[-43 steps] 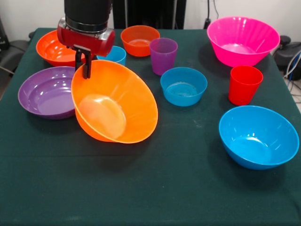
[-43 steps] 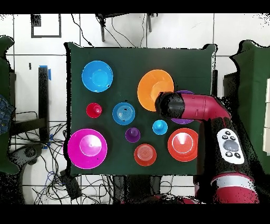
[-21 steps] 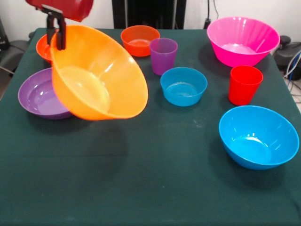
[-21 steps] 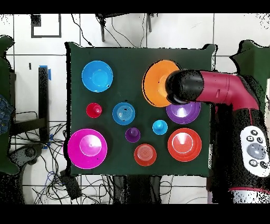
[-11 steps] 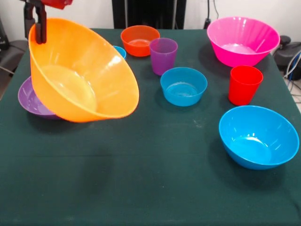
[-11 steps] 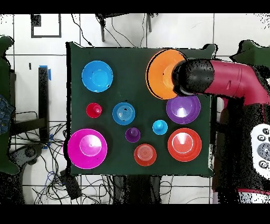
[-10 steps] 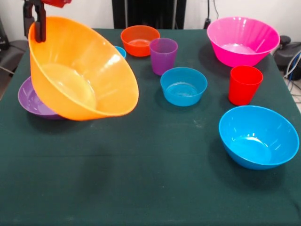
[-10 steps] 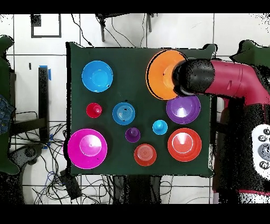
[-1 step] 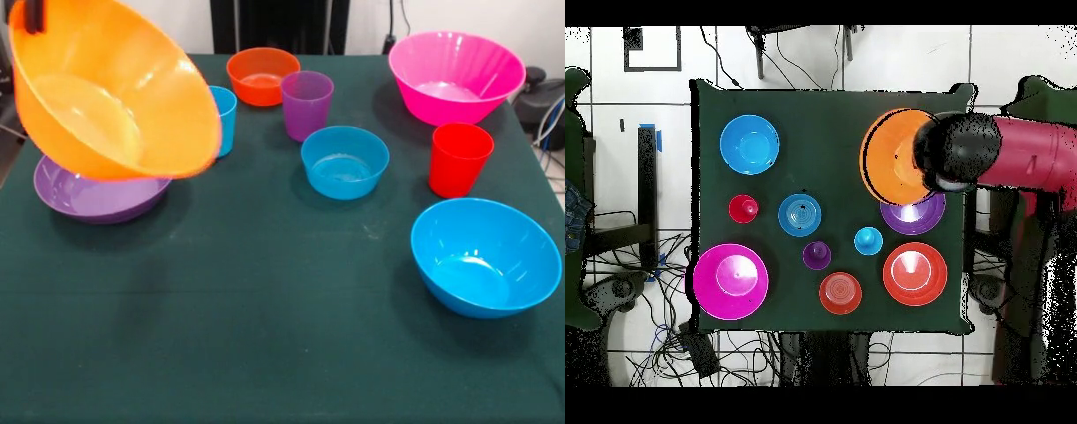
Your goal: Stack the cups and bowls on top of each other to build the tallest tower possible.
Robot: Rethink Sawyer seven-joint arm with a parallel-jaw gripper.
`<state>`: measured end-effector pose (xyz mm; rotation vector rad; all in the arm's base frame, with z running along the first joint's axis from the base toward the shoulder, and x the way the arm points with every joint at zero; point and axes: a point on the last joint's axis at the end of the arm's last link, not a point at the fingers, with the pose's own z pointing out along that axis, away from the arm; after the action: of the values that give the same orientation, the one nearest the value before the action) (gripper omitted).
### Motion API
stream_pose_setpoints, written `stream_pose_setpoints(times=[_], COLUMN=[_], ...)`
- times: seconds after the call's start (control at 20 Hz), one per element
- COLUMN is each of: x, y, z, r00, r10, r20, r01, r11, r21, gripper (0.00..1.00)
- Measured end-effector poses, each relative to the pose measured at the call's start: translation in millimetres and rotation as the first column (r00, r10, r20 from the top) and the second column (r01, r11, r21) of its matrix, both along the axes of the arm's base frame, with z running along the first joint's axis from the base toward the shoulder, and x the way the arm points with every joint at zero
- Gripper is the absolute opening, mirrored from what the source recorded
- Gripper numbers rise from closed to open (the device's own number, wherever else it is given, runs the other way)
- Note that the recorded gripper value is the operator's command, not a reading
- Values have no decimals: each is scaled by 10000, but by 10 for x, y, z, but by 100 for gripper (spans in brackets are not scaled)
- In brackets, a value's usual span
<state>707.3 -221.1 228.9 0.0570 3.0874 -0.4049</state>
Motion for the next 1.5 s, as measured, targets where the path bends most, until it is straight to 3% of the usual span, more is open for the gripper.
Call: stream_pose_setpoints(times=[0.2,0.3,0.45,0.5,0.55,0.7,0.75,0.95,1.05,1.2,1.25,1.35,1.5], x=[-92,-184,-257,-268,-292,-301,-306,-320,-331,-388,-434,-481,-586], y=[-216,-327,-351,-344,-275,-166,-73,217,290,427,470,497,529], z=[81,127,124,119,83,38,-4,-128,-169,-292,-358,-414,-540], r00=[9950,9844,9744,9726,9636,9518,9415,9111,9022,8792,8662,8544,8263], r10=[949,1618,1983,2030,2263,2523,2717,3229,3354,3577,3661,3710,3765], r20=[-321,-699,-1064,-1133,-1425,-1745,-1992,-2563,-2713,-3148,-3402,-3637,-4188], r01=[-963,-1676,-2110,-2174,-2486,-2843,-3117,-3829,-4010,-4405,-4601,-4762,-5115], r11=[9943,9818,9694,9668,9544,9393,9269,8932,8839,8620,8499,8392,8129], r21=[-464,-888,-1255,-1339,-1656,-1922,-2089,-2358,-2407,-2507,-2567,-2626,-2783], gripper=[0,0,0,0,0,0,0,0,0,0,0,0,0])
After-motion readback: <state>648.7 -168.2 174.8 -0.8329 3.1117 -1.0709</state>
